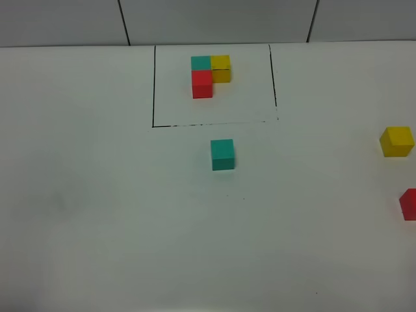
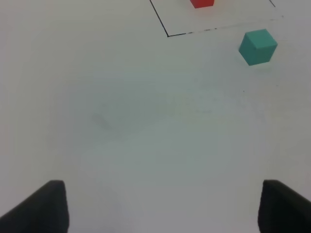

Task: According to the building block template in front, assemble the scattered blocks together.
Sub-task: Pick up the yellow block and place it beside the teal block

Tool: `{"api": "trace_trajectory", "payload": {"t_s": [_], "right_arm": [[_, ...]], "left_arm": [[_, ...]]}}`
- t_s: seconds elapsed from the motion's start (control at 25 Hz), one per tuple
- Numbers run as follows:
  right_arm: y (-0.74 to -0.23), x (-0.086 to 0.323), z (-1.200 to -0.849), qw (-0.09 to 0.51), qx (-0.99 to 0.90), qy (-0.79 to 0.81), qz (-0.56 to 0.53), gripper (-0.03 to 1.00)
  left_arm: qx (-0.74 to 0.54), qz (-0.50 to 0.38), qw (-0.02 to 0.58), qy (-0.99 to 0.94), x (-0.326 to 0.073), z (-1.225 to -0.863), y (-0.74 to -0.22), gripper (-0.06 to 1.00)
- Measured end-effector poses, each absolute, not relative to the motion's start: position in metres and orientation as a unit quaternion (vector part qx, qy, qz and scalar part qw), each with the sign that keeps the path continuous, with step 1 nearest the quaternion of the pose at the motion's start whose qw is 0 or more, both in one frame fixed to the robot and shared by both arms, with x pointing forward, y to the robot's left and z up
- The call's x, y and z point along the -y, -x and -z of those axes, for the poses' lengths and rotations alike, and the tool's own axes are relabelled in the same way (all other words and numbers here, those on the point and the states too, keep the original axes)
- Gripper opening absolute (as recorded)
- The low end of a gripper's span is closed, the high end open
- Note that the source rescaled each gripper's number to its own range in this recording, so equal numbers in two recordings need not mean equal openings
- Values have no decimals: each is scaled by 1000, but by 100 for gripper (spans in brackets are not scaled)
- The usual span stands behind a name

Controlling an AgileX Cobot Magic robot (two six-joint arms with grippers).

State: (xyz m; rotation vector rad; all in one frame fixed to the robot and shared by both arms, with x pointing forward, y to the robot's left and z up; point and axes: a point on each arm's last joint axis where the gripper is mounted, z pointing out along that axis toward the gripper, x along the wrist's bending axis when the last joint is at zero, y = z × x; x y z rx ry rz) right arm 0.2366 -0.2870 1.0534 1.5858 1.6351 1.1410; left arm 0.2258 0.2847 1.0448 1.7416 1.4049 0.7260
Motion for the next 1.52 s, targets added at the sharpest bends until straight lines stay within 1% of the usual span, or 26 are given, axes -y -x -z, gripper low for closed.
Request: {"api": "trace_trajectory", "payload": {"t_s": [0.08,0.28,0.48,0.64,0.8,1.0,1.16,1.28,1.4,1.52], "right_arm": [[-241,289,-1053,288,-608,-612,-416,85],[-267,291,-1059,256,-618,-650,-361,93],[-311,293,-1075,243,-634,-669,-302,95],[-362,298,-1088,250,-652,-676,-235,96],[-431,300,-1086,231,-676,-682,-157,96],[-516,303,-1056,193,-710,-673,-79,96],[-567,319,-1023,146,-711,-685,-61,96],[-588,338,-1001,120,-705,-696,-64,96],[-598,351,-987,106,-697,-705,-80,96],[-603,352,-978,98,-698,-703,-97,96]], "left_arm": [[-551,-285,384,-683,-285,-1045,-226,81],[-551,-285,384,-683,-285,-1045,-226,80],[-551,-285,384,-683,-285,-1045,-226,80],[-551,-285,384,-683,-285,-1045,-226,80],[-551,-285,384,-683,-285,-1045,-226,80],[-551,-285,384,-683,-285,-1045,-226,80],[-551,-285,384,-683,-285,-1045,-226,80],[-551,-285,384,-683,-285,-1045,-226,80],[-551,-285,384,-683,-285,-1045,-226,80],[-551,-285,384,-683,-285,-1045,-226,80]]}}
